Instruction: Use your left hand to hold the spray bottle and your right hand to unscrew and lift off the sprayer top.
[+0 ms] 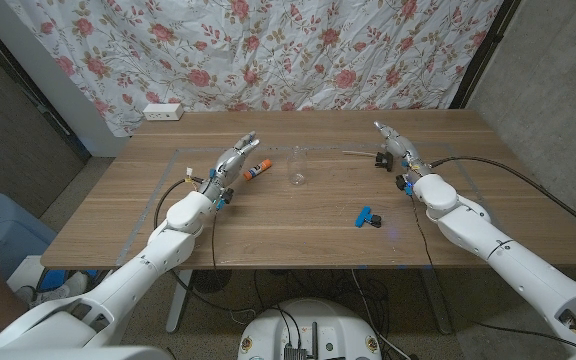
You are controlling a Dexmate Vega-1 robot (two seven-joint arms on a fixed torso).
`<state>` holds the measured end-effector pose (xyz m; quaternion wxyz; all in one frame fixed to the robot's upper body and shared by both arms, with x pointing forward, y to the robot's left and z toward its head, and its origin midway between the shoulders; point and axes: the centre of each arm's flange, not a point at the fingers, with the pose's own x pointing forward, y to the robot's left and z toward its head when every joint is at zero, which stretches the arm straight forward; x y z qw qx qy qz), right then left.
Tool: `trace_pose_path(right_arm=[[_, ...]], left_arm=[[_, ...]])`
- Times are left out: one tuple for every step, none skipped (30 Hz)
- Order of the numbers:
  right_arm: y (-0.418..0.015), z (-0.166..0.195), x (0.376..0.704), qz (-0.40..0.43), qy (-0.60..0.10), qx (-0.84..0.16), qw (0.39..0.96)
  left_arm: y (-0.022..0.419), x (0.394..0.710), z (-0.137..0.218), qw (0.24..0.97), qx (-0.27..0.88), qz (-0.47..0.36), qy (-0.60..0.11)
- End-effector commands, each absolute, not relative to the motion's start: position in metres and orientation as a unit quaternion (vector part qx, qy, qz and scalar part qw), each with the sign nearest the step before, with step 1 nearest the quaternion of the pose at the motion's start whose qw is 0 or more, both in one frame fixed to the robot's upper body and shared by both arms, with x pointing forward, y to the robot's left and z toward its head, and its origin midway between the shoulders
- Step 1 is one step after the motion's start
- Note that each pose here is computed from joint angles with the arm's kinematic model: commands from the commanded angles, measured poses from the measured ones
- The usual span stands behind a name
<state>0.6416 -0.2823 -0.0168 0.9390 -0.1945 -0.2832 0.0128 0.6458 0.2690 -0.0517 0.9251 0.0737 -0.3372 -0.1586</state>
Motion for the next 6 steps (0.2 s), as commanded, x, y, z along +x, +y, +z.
trace_pose_path(right_arm=[[-0.2763, -0.0195, 0.6498, 0.032, -0.296, -0.122, 0.947], [-0.2763, -0.0209, 0.6511, 0.035, -0.297, -0.112, 0.948], [-0.2762, -0.0221, 0.6521, 0.034, -0.297, -0.105, 0.948], [-0.2761, -0.0236, 0.6530, 0.033, -0.298, -0.099, 0.949], [-0.2761, -0.0257, 0.6540, 0.036, -0.298, -0.088, 0.950], [-0.2753, -0.0282, 0.6542, 0.037, -0.300, -0.077, 0.950]], left_arm=[[0.2838, 0.6446, -0.0584, 0.928, 0.037, -0.128, -0.348], [0.2841, 0.6444, -0.0586, 0.929, 0.034, -0.124, -0.348], [0.2842, 0.6442, -0.0588, 0.929, 0.031, -0.121, -0.349], [0.2843, 0.6442, -0.0590, 0.930, 0.028, -0.116, -0.349], [0.2842, 0.6443, -0.0598, 0.930, 0.024, -0.111, -0.349], [0.2833, 0.6448, -0.0612, 0.931, 0.016, -0.106, -0.350]])
